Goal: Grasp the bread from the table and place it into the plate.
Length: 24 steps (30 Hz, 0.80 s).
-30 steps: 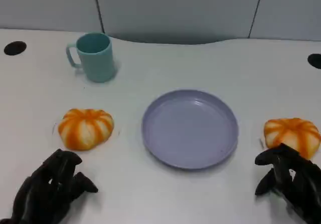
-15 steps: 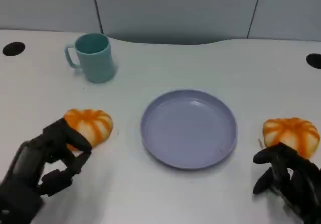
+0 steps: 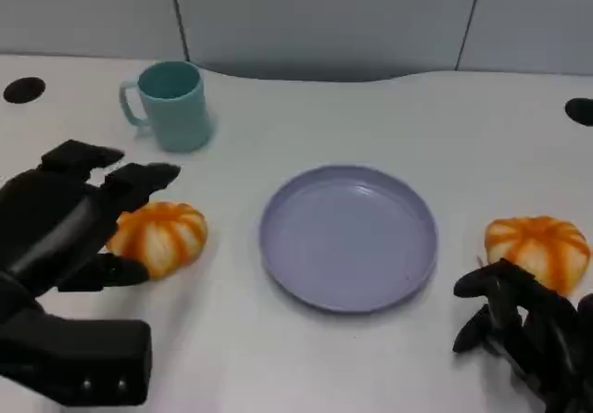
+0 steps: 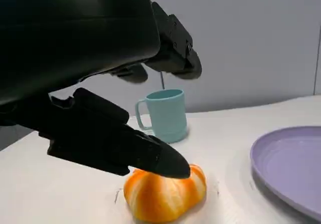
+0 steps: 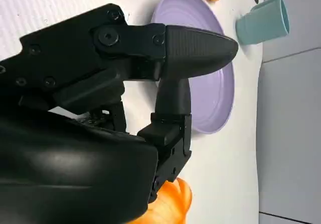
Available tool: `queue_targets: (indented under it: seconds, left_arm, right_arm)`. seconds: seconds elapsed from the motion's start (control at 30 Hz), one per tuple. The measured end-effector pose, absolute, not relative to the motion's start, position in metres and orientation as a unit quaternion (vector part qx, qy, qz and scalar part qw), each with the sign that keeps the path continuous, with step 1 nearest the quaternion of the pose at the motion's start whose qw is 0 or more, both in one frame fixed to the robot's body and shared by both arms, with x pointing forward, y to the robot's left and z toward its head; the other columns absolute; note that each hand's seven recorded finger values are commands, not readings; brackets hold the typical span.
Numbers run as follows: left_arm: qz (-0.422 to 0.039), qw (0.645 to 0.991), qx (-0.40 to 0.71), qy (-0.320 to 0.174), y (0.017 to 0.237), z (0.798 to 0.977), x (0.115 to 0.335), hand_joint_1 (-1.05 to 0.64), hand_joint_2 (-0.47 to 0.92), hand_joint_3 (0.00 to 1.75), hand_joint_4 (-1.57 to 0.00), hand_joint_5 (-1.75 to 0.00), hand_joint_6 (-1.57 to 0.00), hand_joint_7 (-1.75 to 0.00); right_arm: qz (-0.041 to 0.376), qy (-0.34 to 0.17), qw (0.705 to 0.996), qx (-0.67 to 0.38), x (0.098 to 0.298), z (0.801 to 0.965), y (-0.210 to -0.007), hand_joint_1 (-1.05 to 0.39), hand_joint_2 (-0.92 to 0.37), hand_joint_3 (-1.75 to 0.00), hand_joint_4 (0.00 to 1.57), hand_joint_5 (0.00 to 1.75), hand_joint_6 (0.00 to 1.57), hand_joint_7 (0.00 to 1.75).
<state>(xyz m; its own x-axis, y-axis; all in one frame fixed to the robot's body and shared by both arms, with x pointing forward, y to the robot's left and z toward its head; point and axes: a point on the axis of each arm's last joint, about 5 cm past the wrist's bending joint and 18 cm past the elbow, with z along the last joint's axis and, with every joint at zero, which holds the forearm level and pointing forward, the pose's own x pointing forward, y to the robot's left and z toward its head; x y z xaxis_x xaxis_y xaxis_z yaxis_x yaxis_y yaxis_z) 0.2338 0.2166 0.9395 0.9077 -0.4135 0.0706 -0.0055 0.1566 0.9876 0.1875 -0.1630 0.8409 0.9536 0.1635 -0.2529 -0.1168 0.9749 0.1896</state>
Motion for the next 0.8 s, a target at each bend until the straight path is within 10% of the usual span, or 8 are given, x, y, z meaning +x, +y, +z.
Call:
queue_targets:
  seconds: [0.5,0.8]
  left_arm:
    - [-0.262,0.687,0.677,0.011,0.198,0.934,0.300,-0.79,0.83,0.00,-0.01,0.00,-0.05,-0.02]
    - [-0.308,0.655,0.684,0.092,0.178,0.901,0.314,-0.75,0.82,0.00,-0.05,-0.02,-0.11,-0.03]
  right_arm:
    - [0.072,0.138,0.986,0.063,0.185,0.845,-0.160,-0.27,-0.92,-0.58,0.50,1.74,0.40,1.48]
    - [0.067,0.137,0.986,0.063,0.181,0.846,-0.160,-0.27,-0.92,-0.57,0.51,1.74,0.40,1.48]
